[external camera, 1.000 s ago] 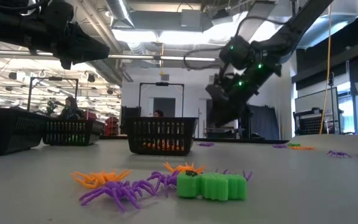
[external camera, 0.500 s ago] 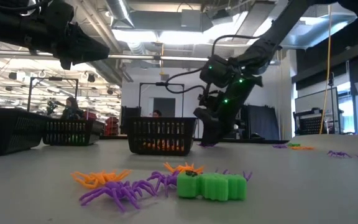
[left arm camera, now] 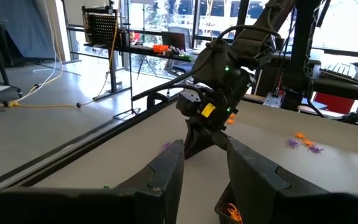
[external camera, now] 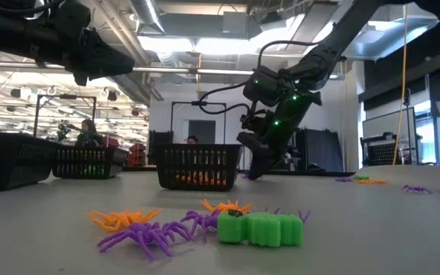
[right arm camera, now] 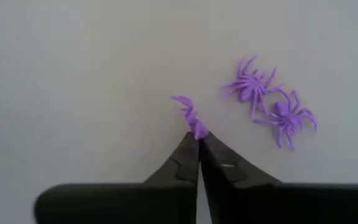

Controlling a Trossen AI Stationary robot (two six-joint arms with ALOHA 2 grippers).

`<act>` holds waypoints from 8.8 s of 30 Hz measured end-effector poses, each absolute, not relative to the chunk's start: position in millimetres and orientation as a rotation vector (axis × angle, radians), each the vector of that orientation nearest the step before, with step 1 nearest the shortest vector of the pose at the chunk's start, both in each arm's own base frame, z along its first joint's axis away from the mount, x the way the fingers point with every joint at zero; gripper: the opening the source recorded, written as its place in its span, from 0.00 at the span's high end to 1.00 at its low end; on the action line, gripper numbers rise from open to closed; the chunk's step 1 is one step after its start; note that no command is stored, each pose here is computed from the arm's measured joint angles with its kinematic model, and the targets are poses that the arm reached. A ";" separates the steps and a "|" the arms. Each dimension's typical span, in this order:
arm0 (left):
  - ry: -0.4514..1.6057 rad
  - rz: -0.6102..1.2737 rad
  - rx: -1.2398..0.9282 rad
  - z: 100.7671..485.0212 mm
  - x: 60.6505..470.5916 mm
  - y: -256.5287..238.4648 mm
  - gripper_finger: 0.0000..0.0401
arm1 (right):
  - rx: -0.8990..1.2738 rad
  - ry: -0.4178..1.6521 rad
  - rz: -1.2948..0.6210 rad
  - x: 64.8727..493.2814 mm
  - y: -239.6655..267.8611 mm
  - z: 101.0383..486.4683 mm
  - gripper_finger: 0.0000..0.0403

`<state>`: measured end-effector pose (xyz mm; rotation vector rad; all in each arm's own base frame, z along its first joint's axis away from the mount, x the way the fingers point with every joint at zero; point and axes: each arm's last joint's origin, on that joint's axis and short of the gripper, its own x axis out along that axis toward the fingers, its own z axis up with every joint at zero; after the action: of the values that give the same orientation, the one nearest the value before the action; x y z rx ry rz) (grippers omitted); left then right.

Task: Sort Halloween decoration
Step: Put the purple spider toy into the bottom left black basket

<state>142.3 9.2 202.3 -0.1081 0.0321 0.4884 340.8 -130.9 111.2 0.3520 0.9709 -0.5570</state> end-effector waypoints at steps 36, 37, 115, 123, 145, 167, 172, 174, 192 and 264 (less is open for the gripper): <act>0.000 0.183 -0.010 197.7 170.4 -11.0 0.71 | 0.132 0.489 -0.221 389.6 -4.6 255.5 1.00; -0.007 0.179 -0.002 197.6 171.9 -11.8 0.71 | 0.133 0.487 -0.221 389.7 -5.1 255.5 1.00; 0.592 0.339 -0.225 243.4 182.6 -71.6 1.00 | 0.130 0.834 -0.194 371.5 1.4 242.7 0.57; 0.792 0.350 -0.311 206.1 159.1 -93.9 1.00 | 0.097 0.705 -0.148 380.8 4.9 252.1 0.58; 1.266 0.071 -0.289 195.0 137.6 -94.6 1.00 | 0.070 0.685 -0.139 382.1 4.2 253.7 0.58; 1.066 0.181 -0.210 198.5 146.1 -92.8 1.00 | 0.074 0.656 -0.137 383.9 4.2 255.8 0.58; 1.066 0.182 -0.210 198.5 146.2 -92.7 1.00 | 0.074 0.642 -0.136 384.7 4.2 256.9 0.58; 1.066 0.182 -0.210 198.5 146.2 -92.7 1.00 | 0.073 0.628 -0.135 385.5 4.3 257.9 0.58; 1.092 0.151 -0.231 198.3 145.8 -94.0 1.00 | 0.070 0.621 -0.133 386.1 4.3 258.4 0.58; 1.062 0.014 -0.119 208.1 157.8 -89.8 0.67 | 0.337 1.006 -0.513 314.9 -189.3 133.6 0.58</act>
<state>157.8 -89.8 208.1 -0.1185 1.0617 0.0138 314.9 -189.3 133.6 0.3367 1.0057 -0.5134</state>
